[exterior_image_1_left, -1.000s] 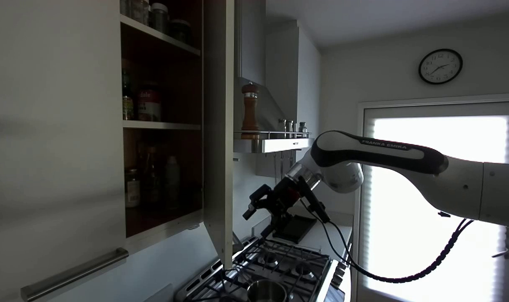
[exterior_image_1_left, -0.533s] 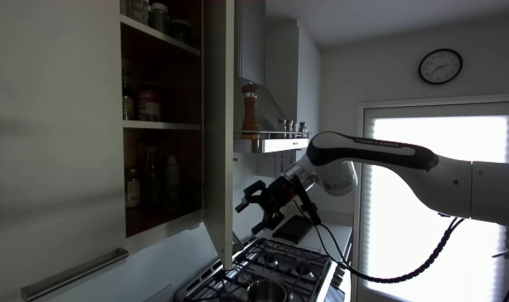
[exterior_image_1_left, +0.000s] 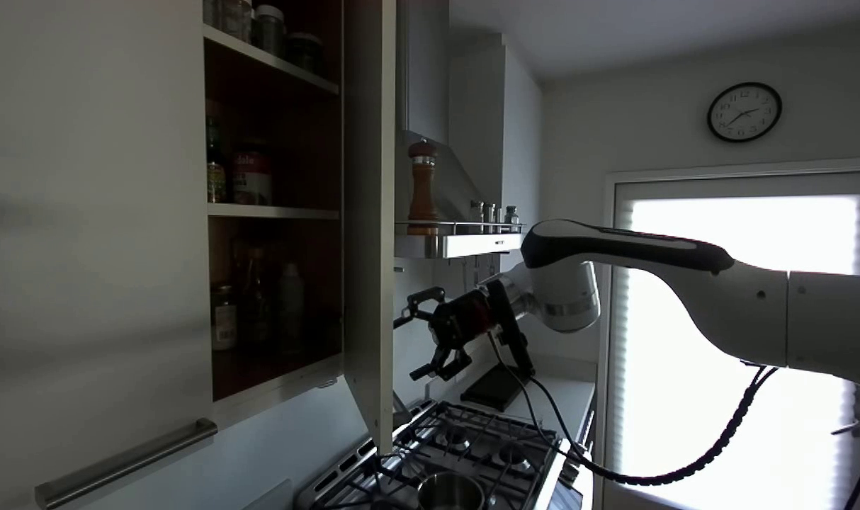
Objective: Close the cupboard door
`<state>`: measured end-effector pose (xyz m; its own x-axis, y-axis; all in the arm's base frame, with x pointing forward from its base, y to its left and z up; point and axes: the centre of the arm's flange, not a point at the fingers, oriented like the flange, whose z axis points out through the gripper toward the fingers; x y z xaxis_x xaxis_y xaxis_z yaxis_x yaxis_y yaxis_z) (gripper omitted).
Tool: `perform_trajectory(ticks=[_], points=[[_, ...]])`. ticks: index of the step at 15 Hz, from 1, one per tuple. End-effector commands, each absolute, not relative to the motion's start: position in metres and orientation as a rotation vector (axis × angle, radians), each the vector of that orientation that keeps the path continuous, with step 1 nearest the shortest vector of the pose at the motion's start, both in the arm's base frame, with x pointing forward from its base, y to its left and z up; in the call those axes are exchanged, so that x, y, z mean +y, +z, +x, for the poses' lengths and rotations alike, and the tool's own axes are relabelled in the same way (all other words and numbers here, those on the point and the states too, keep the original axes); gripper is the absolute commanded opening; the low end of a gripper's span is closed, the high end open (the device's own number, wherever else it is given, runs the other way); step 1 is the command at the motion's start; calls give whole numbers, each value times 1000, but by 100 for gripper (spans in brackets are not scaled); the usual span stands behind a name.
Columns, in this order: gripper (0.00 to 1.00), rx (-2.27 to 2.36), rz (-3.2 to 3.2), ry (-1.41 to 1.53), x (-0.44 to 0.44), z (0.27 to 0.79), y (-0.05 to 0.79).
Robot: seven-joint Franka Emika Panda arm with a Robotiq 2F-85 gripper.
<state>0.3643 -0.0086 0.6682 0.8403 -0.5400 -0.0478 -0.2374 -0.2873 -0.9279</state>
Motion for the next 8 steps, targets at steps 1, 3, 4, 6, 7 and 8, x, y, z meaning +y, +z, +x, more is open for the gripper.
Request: perform_trajectory(ticks=[1,3,4,6,7,8], points=[[100,657,-1726,-283,-5,373,666],[100,676,-1658,-264,-3,375,665],[100,687,-1624,-257,-2,375,664],[100,687,-1580,-244,2,376,664],[100,683,-1561,-238,4,376,664],[100,676,-1554,-231,7,376,663]])
